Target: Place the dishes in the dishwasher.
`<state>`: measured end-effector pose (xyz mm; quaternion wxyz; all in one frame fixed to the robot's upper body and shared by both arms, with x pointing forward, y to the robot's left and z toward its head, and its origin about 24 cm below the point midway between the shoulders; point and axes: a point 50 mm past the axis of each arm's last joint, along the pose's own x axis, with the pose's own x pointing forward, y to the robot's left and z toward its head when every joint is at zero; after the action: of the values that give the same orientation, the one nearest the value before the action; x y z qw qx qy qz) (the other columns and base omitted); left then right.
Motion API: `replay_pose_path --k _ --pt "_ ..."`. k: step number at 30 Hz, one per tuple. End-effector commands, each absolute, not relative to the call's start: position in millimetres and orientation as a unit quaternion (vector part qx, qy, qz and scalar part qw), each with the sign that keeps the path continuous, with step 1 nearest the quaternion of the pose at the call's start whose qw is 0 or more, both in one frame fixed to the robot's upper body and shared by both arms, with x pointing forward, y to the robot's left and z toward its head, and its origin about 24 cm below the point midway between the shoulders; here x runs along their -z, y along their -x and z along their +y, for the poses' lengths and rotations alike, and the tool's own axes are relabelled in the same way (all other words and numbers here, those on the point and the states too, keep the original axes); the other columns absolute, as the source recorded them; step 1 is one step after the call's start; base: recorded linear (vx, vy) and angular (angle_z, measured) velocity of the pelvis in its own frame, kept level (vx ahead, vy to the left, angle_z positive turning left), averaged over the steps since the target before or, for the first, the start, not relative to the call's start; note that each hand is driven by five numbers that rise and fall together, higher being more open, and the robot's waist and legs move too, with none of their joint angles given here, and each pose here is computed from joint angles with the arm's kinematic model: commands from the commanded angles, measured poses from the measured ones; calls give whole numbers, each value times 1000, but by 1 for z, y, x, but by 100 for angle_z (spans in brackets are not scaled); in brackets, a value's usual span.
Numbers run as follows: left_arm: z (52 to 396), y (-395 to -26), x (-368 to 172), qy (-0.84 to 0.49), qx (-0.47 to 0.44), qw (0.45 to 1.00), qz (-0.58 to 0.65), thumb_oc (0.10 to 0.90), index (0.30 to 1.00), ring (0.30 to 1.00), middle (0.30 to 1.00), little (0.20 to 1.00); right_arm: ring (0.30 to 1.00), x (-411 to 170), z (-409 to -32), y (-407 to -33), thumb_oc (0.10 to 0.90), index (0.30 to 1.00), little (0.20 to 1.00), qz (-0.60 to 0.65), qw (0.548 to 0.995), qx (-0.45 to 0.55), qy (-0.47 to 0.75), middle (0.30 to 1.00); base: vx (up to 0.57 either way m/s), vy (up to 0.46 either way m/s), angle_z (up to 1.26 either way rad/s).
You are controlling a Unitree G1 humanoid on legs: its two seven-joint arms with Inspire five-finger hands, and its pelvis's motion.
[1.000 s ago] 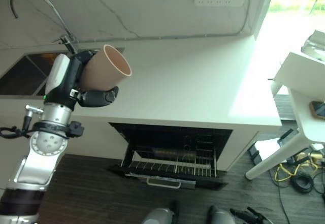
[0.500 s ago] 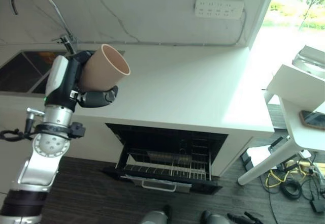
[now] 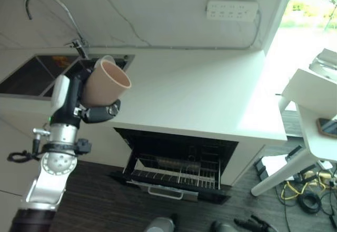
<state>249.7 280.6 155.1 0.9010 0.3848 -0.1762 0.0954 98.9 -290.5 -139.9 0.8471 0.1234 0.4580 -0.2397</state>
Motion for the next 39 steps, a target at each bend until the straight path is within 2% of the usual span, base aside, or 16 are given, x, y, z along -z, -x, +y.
replay_pose_path --k 1,6,12,16,21,33,39 --pt "282 -243 -241 -381 -143 837 -365 400 300 300 300 300 900 128 -297 -124 800 900 900 379 870 270 -162 900 -204 344 -12" --pt "288 -246 -247 -402 -134 832 -358 400 300 300 300 300 900 138 -276 -117 800 900 900 399 864 258 -167 900 -168 35 -32" --pt "278 -247 -255 -407 -135 825 -368 400 300 300 300 300 900 145 -265 -106 800 900 900 415 851 267 -177 900 -144 -164 16" --pt "273 -248 -253 -409 -155 826 -357 400 300 300 300 300 900 143 -261 -116 800 900 900 414 867 227 -159 900 -69 -418 -4" --pt "270 -247 -244 -392 -162 832 -357 400 300 300 300 300 900 132 -271 -136 800 900 900 391 888 204 -133 900 -62 -259 -3" --pt "276 -240 -235 -383 -153 830 -376 400 300 300 300 300 900 117 -298 -142 800 900 900 319 891 277 -164 900 -104 18 8" --pt "277 -242 -230 -388 -162 832 -362 400 300 300 300 300 900 90 -299 -166 800 900 900 211 946 216 -115 900 -62 117 -6"
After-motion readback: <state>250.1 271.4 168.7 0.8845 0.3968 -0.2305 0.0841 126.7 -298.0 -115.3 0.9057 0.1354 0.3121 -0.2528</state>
